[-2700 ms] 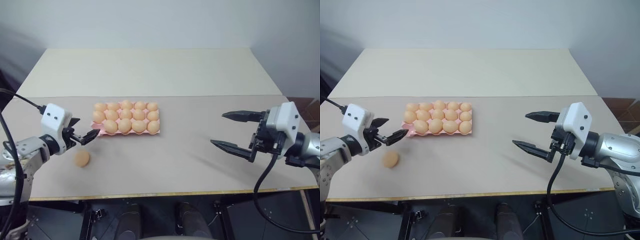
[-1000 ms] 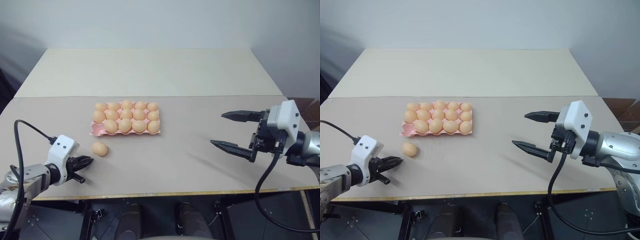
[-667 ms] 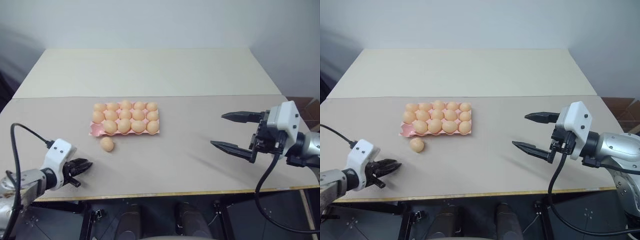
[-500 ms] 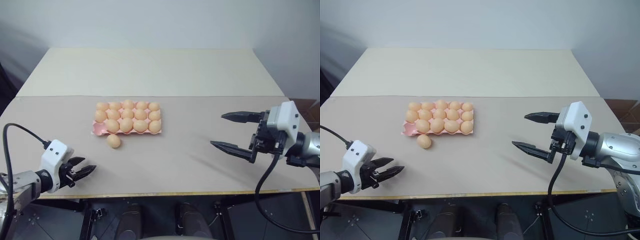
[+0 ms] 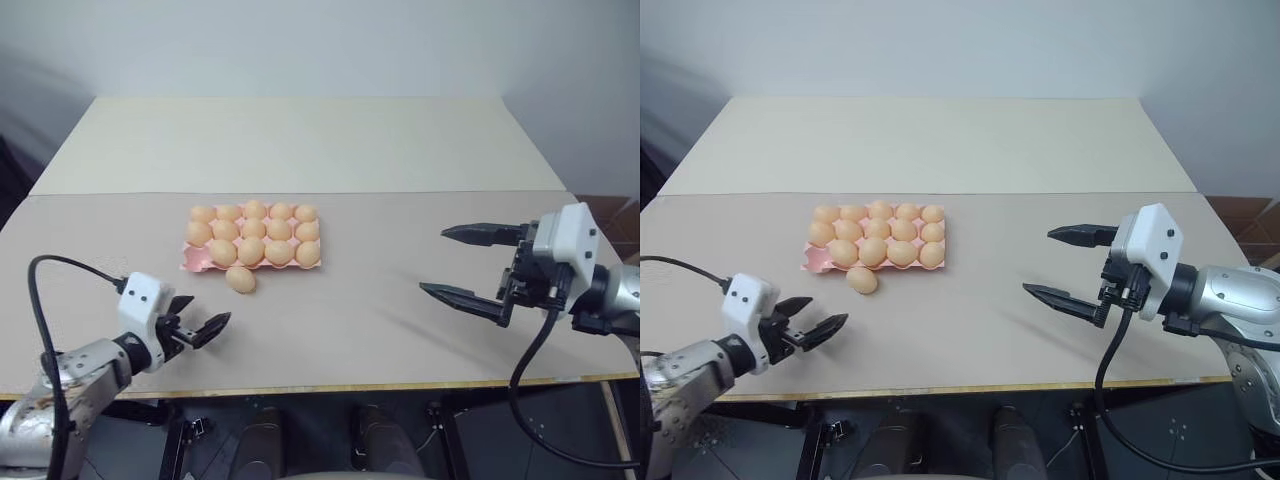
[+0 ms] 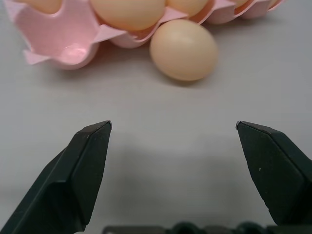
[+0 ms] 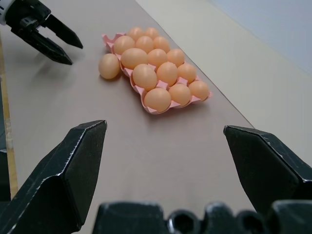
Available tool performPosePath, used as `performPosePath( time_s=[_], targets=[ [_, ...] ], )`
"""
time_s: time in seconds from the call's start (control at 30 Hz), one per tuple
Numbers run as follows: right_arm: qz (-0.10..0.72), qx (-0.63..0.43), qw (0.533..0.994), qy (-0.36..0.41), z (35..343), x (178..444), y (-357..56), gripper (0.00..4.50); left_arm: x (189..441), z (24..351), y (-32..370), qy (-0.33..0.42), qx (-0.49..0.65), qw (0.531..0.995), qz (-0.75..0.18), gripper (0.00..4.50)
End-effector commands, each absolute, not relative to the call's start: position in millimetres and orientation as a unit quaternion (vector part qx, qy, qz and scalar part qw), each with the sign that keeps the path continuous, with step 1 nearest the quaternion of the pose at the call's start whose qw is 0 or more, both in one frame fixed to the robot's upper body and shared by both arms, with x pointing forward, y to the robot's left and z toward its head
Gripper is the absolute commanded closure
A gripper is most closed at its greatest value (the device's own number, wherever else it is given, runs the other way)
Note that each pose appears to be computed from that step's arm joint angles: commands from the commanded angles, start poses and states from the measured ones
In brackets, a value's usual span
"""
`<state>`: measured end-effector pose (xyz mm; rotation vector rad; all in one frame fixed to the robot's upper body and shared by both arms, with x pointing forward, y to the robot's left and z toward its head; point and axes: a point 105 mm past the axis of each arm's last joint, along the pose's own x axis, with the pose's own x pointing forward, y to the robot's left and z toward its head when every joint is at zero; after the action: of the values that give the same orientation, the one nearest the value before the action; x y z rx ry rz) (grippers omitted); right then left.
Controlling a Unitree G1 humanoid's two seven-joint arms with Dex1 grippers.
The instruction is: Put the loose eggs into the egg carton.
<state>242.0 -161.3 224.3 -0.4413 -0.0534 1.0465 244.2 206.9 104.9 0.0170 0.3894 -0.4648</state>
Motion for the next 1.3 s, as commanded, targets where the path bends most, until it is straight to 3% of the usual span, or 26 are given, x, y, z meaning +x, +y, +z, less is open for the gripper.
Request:
performPosePath(
  time_s=[0.03,0.37,0.93,1.03,1.23,1.3],
  targets=[
    [0.499,-0.215,0.838,-0.048,232.8,238.1,-156.9,0.00,250.2,109.5,188.9,0.179,-0.011,0.960,-0.216,0.03],
    [0.495,-0.216,0.840,-0.051,234.2,237.8,-157.5,0.00,269.0,101.0,159.7,0.200,-0.070,0.964,-0.161,0.03],
    [0.488,-0.216,0.844,-0.049,232.8,237.4,-158.7,0.00,290.1,102.7,165.2,0.189,-0.055,0.972,-0.124,0.03],
    [0.486,-0.217,0.845,-0.050,233.1,238.1,-158.8,0.00,292.8,106.4,163.1,0.178,-0.045,0.974,-0.130,0.58],
    [0.482,-0.216,0.847,-0.051,232.3,238.1,-160.2,0.00,290.9,106.5,166.7,0.177,-0.037,0.976,-0.122,2.39],
    [0.482,-0.217,0.848,-0.051,232.3,237.9,-160.1,0.00,287.7,106.6,169.0,0.180,-0.037,0.976,-0.116,2.69]
  ],
)
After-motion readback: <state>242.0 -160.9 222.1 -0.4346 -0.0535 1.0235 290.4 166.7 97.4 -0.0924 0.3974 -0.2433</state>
